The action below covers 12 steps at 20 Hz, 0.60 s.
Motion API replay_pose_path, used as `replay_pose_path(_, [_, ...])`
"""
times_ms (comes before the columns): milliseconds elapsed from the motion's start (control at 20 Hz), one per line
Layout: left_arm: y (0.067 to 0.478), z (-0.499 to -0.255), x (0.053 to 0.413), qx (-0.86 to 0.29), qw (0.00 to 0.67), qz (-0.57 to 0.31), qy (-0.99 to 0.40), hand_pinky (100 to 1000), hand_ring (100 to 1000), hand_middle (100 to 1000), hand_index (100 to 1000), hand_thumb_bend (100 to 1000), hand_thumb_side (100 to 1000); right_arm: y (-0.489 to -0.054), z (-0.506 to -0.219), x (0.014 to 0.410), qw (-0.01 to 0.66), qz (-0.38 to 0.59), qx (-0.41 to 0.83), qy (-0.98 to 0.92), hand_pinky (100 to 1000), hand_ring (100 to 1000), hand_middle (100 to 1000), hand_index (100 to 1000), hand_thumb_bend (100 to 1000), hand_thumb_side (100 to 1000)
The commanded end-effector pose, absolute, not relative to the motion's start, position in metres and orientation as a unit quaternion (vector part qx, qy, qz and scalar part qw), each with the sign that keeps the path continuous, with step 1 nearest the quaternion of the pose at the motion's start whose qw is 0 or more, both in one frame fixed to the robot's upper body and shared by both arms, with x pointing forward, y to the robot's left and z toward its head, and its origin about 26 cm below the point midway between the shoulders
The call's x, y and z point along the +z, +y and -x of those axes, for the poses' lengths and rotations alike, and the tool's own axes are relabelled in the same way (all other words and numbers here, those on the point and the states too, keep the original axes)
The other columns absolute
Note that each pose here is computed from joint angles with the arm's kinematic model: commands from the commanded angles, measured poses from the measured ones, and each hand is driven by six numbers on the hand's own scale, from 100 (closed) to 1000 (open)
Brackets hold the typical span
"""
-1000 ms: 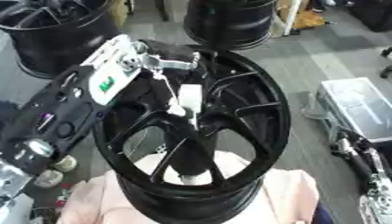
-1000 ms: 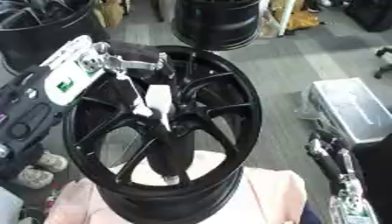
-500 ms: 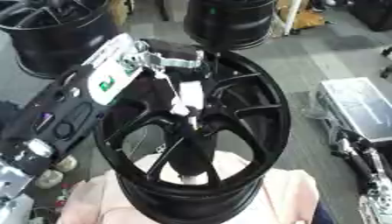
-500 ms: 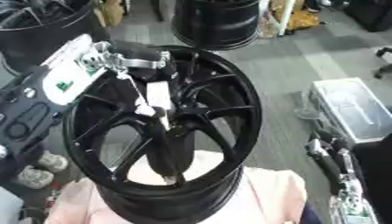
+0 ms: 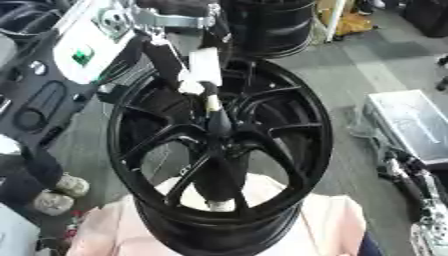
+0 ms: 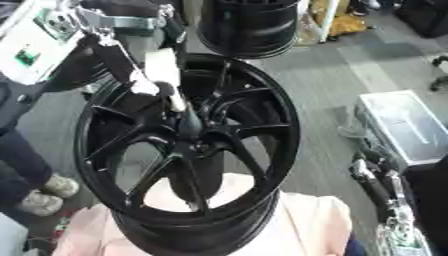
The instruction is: Pull the pin out of the wheel hub.
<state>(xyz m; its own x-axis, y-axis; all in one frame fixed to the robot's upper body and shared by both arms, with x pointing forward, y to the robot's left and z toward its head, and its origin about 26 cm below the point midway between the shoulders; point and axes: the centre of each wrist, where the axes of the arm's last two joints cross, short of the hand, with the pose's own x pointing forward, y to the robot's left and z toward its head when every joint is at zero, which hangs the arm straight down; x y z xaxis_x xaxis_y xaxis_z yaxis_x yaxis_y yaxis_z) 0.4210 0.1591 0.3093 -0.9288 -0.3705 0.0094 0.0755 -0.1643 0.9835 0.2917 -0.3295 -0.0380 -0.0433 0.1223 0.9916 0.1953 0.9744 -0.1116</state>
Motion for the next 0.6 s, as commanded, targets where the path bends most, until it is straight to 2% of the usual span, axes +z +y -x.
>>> replay_pose_path(50, [0.206, -0.411, 0.353, -0.736, 0.125, -0.177, -0.641, 602, 421, 392, 587, 261, 112, -0.342, -0.292, -0.031, 0.676, 0.130, -0.022, -0.725, 660, 624, 760, 790, 152, 462])
replay_pose_path(150, [0.235, -0.407, 0.355, -0.720, 0.149, -0.207, -0.645, 602, 421, 393, 588, 263, 114, -0.344, -0.292, -0.031, 0.675, 0.133, -0.025, -0.725, 660, 624, 760, 790, 152, 462])
replay_pose_path(200, [0.253, -0.405, 0.352, -0.714, 0.170, -0.222, -0.642, 606, 430, 407, 602, 306, 159, -0.345, -0.292, -0.030, 0.675, 0.135, -0.026, -0.725, 660, 624, 759, 790, 153, 461])
replay_pose_path(250, [0.268, -0.402, 0.347, -0.708, 0.186, -0.236, -0.638, 606, 430, 407, 602, 306, 159, -0.345, -0.292, -0.030, 0.674, 0.136, -0.028, -0.725, 660, 624, 759, 790, 153, 461])
replay_pose_path(400, [0.314, -0.397, 0.320, -0.703, 0.258, -0.268, -0.605, 609, 446, 426, 624, 327, 199, -0.346, -0.292, -0.029, 0.673, 0.138, -0.032, -0.726, 660, 624, 759, 790, 154, 460])
replay_pose_path(600, [0.378, -0.388, 0.264, -0.674, 0.389, -0.294, -0.555, 610, 453, 438, 639, 336, 243, -0.345, -0.292, -0.029, 0.671, 0.137, -0.037, -0.728, 660, 624, 759, 790, 156, 459])
